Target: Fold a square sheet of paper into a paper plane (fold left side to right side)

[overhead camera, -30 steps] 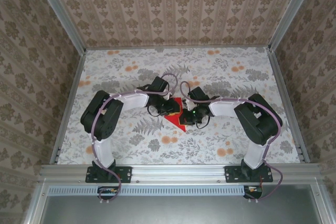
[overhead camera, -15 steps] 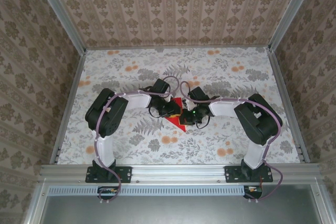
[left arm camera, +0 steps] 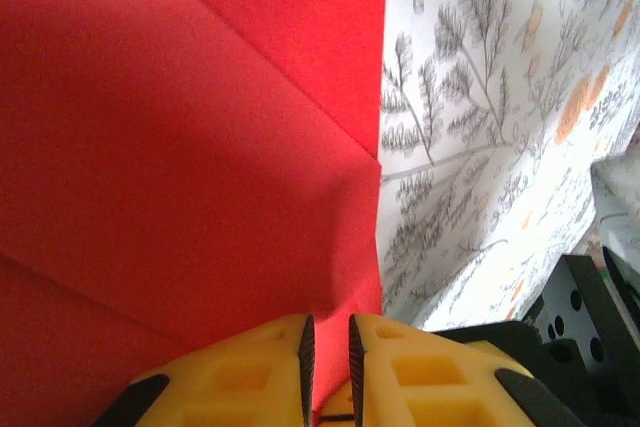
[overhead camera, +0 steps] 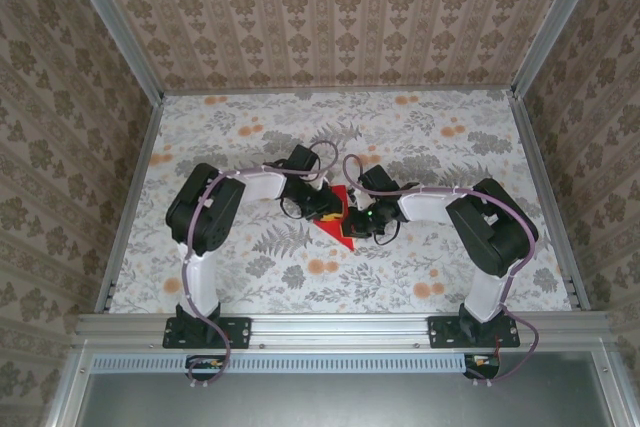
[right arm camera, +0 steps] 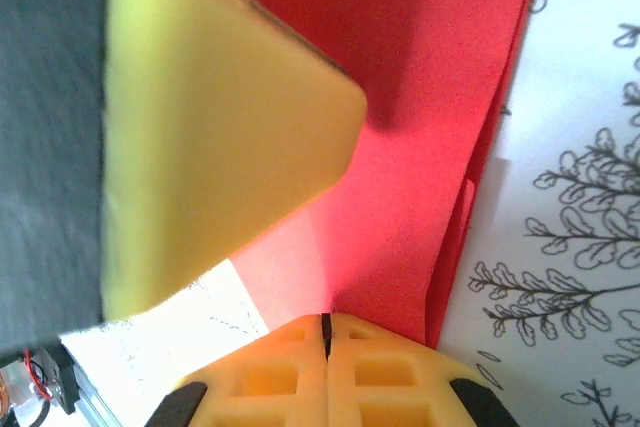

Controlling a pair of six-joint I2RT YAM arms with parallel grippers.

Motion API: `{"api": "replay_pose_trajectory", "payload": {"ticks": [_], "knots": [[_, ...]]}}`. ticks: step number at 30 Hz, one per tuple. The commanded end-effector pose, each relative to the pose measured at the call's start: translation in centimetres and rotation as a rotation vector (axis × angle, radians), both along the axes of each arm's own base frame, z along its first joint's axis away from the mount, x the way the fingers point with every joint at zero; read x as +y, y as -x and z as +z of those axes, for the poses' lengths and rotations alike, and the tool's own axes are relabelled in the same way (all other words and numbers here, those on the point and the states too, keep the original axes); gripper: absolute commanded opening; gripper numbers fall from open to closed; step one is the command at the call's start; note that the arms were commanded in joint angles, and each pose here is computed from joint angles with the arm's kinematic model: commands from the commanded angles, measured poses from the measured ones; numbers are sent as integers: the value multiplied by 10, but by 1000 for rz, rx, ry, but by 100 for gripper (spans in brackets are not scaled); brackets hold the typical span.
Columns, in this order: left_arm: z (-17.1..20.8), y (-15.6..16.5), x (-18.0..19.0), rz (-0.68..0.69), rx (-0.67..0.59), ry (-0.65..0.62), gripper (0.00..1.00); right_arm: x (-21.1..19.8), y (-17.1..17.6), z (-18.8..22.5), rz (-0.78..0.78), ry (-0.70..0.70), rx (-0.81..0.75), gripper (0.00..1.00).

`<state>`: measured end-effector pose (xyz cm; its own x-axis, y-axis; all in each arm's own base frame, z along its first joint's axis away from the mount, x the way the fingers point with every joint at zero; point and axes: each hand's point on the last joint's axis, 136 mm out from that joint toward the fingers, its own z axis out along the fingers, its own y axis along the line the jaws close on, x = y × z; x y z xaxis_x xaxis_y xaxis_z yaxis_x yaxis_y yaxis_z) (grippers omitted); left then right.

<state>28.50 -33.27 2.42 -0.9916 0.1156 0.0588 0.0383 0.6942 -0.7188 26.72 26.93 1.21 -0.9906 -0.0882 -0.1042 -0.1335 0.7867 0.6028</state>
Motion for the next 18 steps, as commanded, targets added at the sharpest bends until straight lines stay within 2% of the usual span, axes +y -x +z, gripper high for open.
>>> {"api": "replay_pose_trajectory", "payload": {"ticks": [1,7,12,14,15,18], "knots": [[-21,-46,29,65,-100,-107,20,-38,39,-33,-8,172,144,0],[-2,-62,24,62,-144,-53,23,-27,32,-22,-10,106,112,0],[50,-79,21,49,-229,70,29,-9,14,6,-4,11,31,0],[76,-84,21,41,-279,112,31,-1,5,22,-1,-38,-17,6],[87,-95,34,69,-304,122,32,3,1,29,-1,-59,-37,9],[112,-100,53,95,-363,114,36,9,-11,57,2,-114,-121,17]]}}
